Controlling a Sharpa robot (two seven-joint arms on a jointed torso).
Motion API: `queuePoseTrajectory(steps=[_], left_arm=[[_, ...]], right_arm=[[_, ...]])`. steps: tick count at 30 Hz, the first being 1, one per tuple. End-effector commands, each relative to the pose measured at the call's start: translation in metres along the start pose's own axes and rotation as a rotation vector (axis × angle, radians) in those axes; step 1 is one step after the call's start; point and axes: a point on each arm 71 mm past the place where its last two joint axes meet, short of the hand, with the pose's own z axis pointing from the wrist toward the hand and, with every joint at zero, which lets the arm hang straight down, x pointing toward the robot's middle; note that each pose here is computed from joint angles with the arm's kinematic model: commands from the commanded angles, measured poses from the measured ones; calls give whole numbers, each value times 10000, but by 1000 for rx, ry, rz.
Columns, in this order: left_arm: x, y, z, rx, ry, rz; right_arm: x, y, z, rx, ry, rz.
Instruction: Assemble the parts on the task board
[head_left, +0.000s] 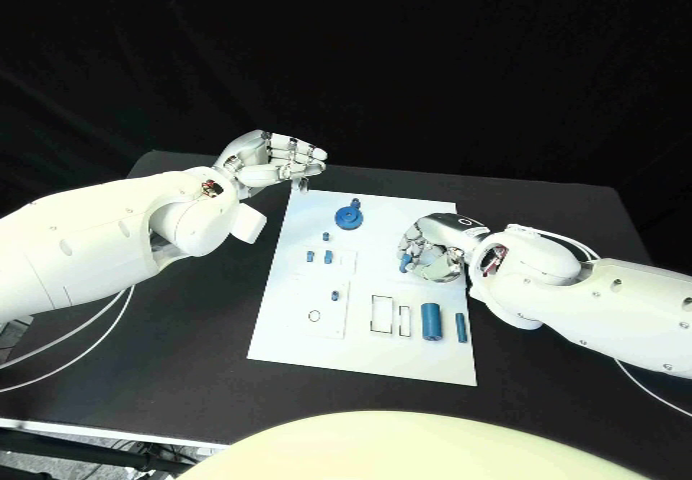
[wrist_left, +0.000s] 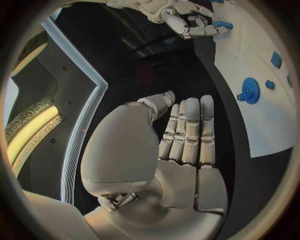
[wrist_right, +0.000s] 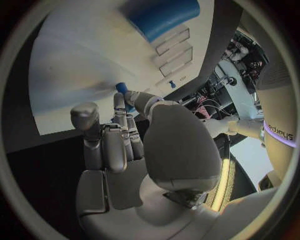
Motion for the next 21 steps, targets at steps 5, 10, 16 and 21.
queuePoseTrajectory(steps=[5,10,16,21], left_arm=[[13,-6,6,5,15,-1],[13,-6,10,6,15,-1],[20,-5,16,6,17,-2],[23,-4,21,6,17,-2]], right_arm=[[-160,33,-68,26,-7,163],[-235,154,-112,2,-3,205],[-219,454,-90,-72,15,224],[-142,709,-40,-143,19,198]])
